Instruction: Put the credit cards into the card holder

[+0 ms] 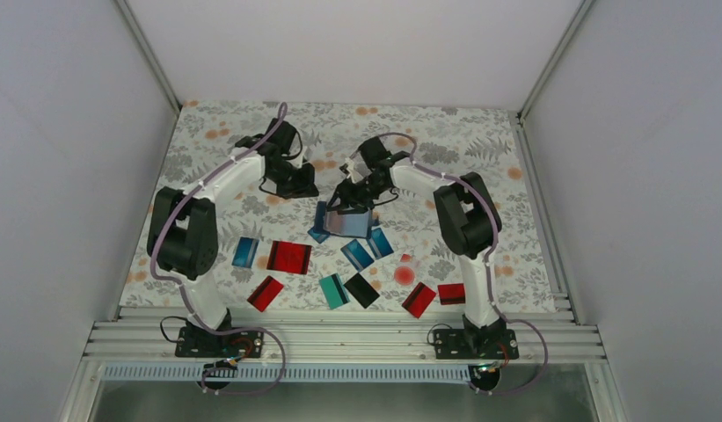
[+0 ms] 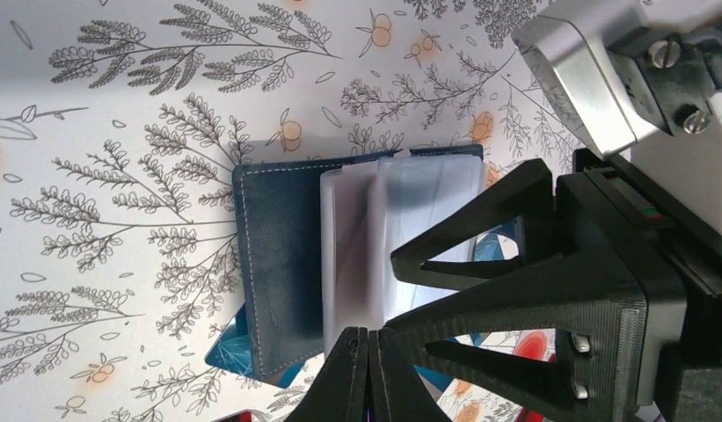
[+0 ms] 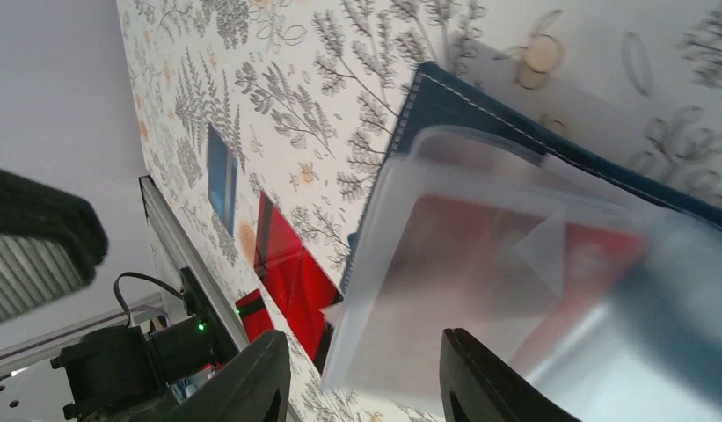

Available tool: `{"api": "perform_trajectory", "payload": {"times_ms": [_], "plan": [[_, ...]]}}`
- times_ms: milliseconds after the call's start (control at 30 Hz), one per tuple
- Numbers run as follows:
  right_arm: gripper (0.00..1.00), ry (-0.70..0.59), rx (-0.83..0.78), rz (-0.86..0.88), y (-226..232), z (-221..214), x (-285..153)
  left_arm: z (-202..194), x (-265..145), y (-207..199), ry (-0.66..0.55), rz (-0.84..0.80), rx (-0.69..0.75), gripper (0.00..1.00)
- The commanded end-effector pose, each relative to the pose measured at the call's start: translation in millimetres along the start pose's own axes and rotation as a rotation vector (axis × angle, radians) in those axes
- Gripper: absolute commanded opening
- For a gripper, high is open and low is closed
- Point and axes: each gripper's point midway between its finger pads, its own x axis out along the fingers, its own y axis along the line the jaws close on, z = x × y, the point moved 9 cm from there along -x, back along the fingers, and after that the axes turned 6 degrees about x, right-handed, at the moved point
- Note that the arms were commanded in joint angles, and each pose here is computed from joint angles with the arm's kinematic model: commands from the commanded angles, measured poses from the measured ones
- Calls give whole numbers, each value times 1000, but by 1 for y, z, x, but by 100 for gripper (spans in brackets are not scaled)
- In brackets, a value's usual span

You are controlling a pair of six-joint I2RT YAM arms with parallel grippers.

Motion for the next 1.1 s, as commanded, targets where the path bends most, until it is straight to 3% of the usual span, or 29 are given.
{"api": "perform_trajectory", "payload": {"times_ms": [0, 433, 800, 1067], "plan": [[45, 44, -18, 17, 10, 2, 16, -4, -9, -1, -34, 11, -15, 2], [46, 61, -24, 31, 11, 14, 34, -35, -28, 13, -66, 78, 22, 3], [48, 8, -118, -19, 41, 3, -3, -70, -35, 23, -74, 108, 49, 11], [50, -26, -150, -150, 32, -44, -32, -106, -30, 17, -33, 45, 72, 12]]}}
